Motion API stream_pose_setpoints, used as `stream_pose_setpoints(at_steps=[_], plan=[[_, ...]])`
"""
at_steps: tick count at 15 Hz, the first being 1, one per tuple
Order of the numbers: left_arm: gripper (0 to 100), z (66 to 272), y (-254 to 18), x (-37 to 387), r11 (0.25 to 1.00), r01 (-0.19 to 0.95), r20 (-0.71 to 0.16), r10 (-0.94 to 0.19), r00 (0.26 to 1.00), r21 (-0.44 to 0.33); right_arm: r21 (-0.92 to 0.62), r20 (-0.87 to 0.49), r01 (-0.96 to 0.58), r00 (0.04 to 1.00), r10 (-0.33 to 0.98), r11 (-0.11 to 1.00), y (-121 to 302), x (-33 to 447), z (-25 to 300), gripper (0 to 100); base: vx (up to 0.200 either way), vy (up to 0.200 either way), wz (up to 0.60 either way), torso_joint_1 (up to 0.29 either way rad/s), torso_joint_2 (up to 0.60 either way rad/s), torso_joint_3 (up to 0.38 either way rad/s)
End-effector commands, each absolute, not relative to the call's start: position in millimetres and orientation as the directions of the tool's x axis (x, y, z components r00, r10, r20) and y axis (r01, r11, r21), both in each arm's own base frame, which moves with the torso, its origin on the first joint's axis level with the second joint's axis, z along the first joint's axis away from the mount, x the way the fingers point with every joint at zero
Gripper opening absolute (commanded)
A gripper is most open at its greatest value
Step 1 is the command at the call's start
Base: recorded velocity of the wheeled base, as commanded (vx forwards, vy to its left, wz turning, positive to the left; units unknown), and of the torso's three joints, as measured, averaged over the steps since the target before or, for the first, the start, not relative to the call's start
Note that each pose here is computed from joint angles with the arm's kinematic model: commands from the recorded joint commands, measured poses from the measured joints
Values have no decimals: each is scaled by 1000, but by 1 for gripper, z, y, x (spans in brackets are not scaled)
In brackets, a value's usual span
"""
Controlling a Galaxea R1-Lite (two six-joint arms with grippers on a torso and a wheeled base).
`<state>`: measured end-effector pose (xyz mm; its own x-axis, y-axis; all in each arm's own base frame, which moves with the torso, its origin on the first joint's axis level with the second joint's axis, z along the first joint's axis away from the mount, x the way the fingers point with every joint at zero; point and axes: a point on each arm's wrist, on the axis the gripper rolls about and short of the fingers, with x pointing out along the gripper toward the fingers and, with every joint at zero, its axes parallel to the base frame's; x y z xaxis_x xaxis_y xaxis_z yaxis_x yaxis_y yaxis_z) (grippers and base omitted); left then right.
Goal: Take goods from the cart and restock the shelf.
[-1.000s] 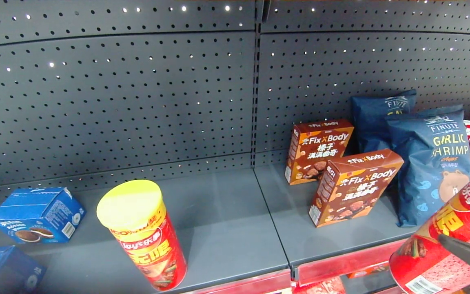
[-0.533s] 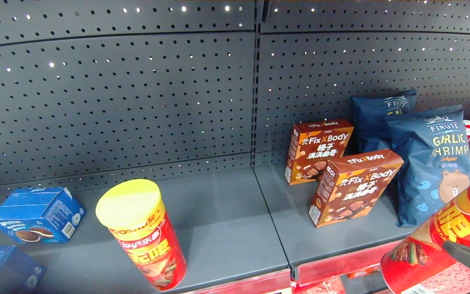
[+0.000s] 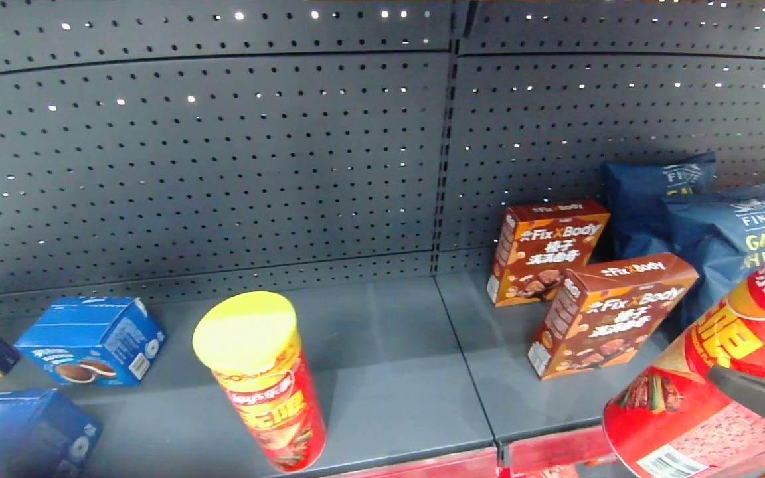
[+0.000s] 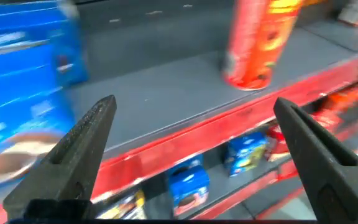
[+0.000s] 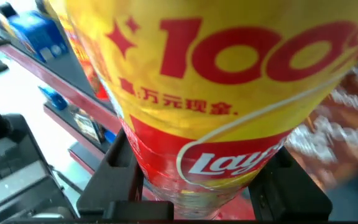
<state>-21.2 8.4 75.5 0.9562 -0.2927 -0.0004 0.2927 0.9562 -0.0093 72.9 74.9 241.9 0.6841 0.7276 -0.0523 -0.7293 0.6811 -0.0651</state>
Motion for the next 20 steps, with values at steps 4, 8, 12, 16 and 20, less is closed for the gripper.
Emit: stream_pose_setpoints(at_steps=[4,8,12,16,20], plan=[[100,75,8,-21,956,292,0,-292,956,-9,-60,-64,-733,680,730,678,83,81,245,0,0,0,0,0,0,0],[100,75,8,-21,956,292,0,-292,956,-9,-62,-67,-735,678,732,675,83,80,244,0,0,0,300,1,1,1],[100,75,9,-21,958,286,0,-286,958,-14,-60,-75,-737,676,733,674,83,81,242,0,0,0,150,-3,-2,1],[100,75,9,-21,958,286,0,-286,958,-14,-61,-99,-732,680,726,678,89,88,240,0,0,0,0,0,0,0],[100,75,9,-21,958,286,0,-286,958,-14,-62,-154,-728,683,714,683,108,107,236,0,0,0,0,0,0,0]])
